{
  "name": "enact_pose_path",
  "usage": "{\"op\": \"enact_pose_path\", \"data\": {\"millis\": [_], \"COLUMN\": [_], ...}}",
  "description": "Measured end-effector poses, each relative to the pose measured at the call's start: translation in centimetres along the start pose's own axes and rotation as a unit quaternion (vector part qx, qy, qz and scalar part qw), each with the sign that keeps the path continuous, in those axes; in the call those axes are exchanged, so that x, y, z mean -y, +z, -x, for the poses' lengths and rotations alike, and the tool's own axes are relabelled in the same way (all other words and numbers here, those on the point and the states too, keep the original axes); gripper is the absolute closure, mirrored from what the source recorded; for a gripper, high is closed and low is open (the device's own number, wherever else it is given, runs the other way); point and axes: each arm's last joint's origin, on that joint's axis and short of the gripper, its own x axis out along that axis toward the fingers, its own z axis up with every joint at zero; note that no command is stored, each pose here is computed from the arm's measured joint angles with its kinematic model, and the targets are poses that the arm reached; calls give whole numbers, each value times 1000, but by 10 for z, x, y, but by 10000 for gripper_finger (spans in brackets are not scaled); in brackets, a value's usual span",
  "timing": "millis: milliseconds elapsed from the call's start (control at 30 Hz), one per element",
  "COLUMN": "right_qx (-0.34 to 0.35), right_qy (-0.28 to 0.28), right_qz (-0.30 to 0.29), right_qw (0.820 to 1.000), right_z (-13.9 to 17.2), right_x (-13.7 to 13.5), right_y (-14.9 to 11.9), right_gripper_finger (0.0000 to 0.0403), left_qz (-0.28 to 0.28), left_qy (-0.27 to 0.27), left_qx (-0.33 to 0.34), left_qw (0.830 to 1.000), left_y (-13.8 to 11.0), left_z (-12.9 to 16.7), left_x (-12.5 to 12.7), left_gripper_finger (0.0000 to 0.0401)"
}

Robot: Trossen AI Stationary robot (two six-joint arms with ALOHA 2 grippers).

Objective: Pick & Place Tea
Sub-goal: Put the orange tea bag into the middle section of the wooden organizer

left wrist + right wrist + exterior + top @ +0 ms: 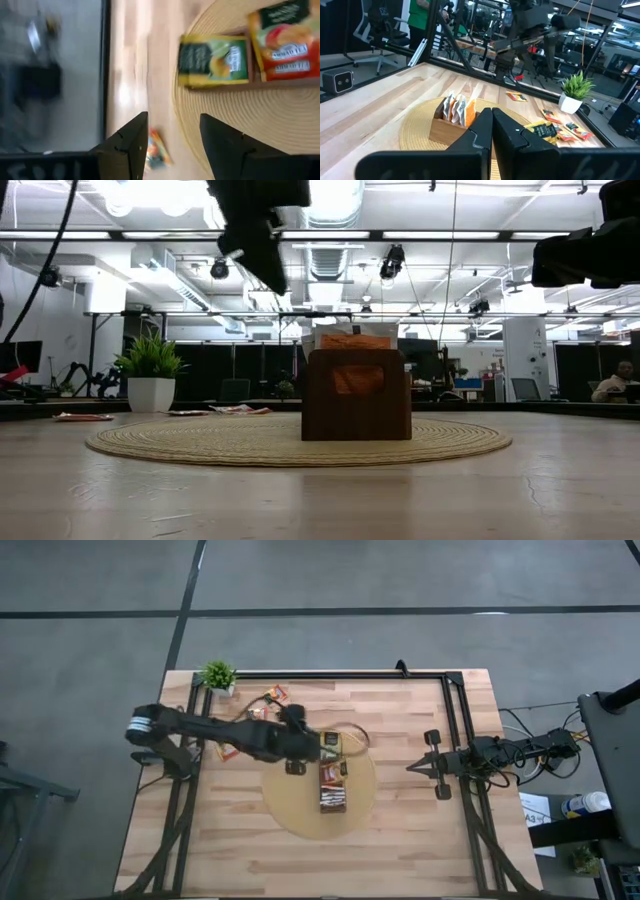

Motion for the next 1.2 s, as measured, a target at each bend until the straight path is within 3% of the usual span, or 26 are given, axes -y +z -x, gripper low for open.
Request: {"op": "enact_pose_path", "data": {"millis": [100, 233, 467, 567, 700, 900, 1200], "right_qx": [0, 0, 0, 0, 0, 0, 0], "right_qy": [0, 0, 0, 0, 0, 0, 0], "right_qz": [0, 0, 0, 0, 0, 0, 0], "right_qw": [1000, 1000, 1000, 1000, 1000, 1000, 1000], "right_z": [0, 0, 0, 0, 0, 0, 0], "right_x": [0, 0, 0, 0, 0, 0, 0], "right_y": [0, 0, 0, 0, 0, 0, 0], "right_gripper_finger": [394, 394, 394, 394, 394, 394, 394], "left_qz": [123, 242, 374, 399, 407, 394, 390], "left_qy": [-17, -36, -97, -121, -130, -110, -100], "left_qx": [-25, -90, -234, -270, -312, -368, -399], "left_qw": [992, 966, 892, 868, 848, 835, 823], "left_y": [-17, -49, -112, -132, -152, -170, -190], "left_z": [4, 1, -12, -15, -17, -20, -32], "left_x": [-11, -17, -12, -5, 2, 7, 7], "left_gripper_finger": [229, 229, 229, 229, 229, 229, 229]}}
